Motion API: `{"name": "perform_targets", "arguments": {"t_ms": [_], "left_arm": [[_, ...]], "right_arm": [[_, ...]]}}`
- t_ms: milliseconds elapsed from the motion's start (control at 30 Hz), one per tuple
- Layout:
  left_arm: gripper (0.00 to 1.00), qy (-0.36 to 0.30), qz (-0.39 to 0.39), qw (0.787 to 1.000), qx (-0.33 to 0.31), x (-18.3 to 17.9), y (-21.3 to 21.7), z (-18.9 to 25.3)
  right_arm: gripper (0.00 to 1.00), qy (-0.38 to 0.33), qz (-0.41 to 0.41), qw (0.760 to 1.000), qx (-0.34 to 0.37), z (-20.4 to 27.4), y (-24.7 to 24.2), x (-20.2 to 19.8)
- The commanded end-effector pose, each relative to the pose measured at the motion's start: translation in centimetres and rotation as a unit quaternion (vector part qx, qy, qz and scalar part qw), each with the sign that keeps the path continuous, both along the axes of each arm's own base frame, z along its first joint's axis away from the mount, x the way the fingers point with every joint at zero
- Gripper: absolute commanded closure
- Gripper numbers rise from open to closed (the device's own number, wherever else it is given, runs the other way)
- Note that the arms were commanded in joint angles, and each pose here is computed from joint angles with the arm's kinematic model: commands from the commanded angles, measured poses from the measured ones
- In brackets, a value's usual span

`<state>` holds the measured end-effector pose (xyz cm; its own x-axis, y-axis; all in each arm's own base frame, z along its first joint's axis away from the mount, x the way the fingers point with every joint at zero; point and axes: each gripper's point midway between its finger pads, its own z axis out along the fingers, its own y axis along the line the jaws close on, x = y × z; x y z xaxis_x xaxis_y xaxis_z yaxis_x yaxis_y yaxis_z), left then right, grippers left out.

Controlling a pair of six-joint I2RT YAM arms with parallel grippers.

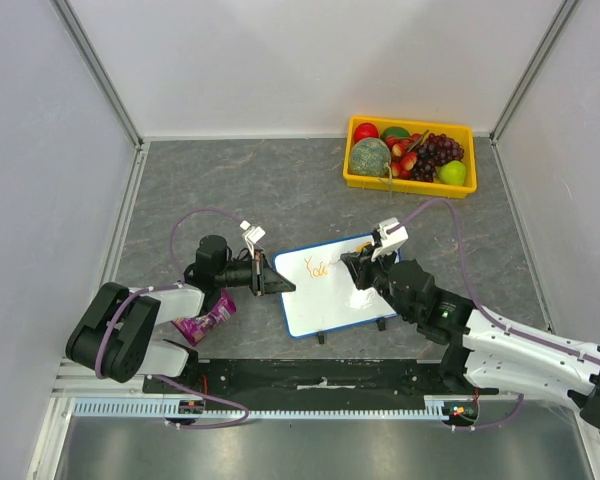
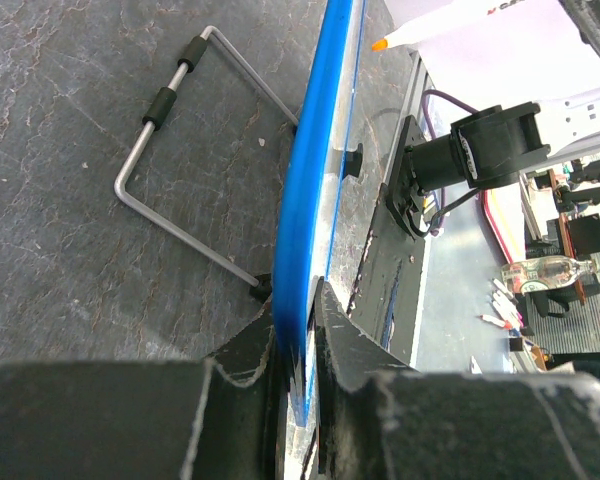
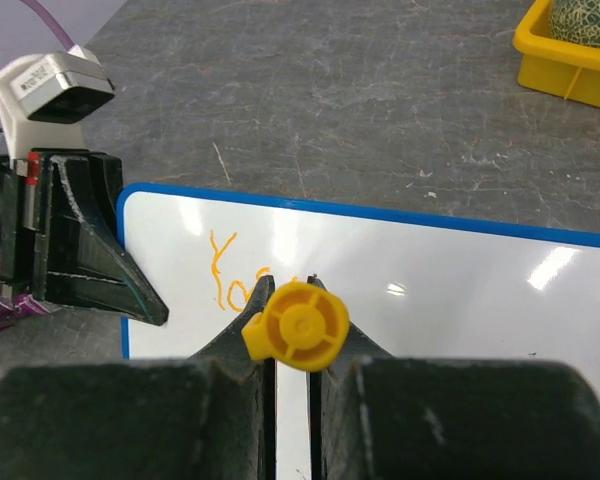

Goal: Write a sentence on the whiteboard

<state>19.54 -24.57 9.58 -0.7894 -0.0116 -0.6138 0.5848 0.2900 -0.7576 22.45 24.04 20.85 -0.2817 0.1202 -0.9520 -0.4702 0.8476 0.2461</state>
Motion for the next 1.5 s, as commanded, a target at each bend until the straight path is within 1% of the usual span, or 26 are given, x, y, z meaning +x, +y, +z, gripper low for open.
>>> {"name": "perform_targets", "arguments": {"t_ms": [0, 400, 567, 967, 1467], "left_arm": [[0.98, -0.02, 0.008, 0.999, 0.031, 0.5, 0.4, -1.7], [0.98, -0.021, 0.009, 0.999, 0.031, 0.5, 0.4, -1.7], [0.98, -0.02, 0.008, 0.999, 0.031, 0.4, 0.4, -1.7], [0.98, -0.019, 0.008, 0.999, 0.032, 0.5, 0.4, -1.8], [0.98, -0.019, 0.009, 0.999, 0.032, 0.6, 0.4, -1.7]], "right_arm": [[1.0, -0.015, -0.034, 0.999, 0.0, 1.7, -0.5, 1.3], [1.0, -0.016, -0.043, 0.999, 0.008, 1.9, -0.6, 1.6], [1.0, -0.008, -0.043, 0.999, -0.004, 0.9, -0.4, 1.8], [1.0, 0.016, -0.049, 0.998, -0.021, -1.6, -1.9, 0.9], [1.0, 0.037, -0.024, 0.999, -0.026, -3.4, -2.0, -0.4]]}}
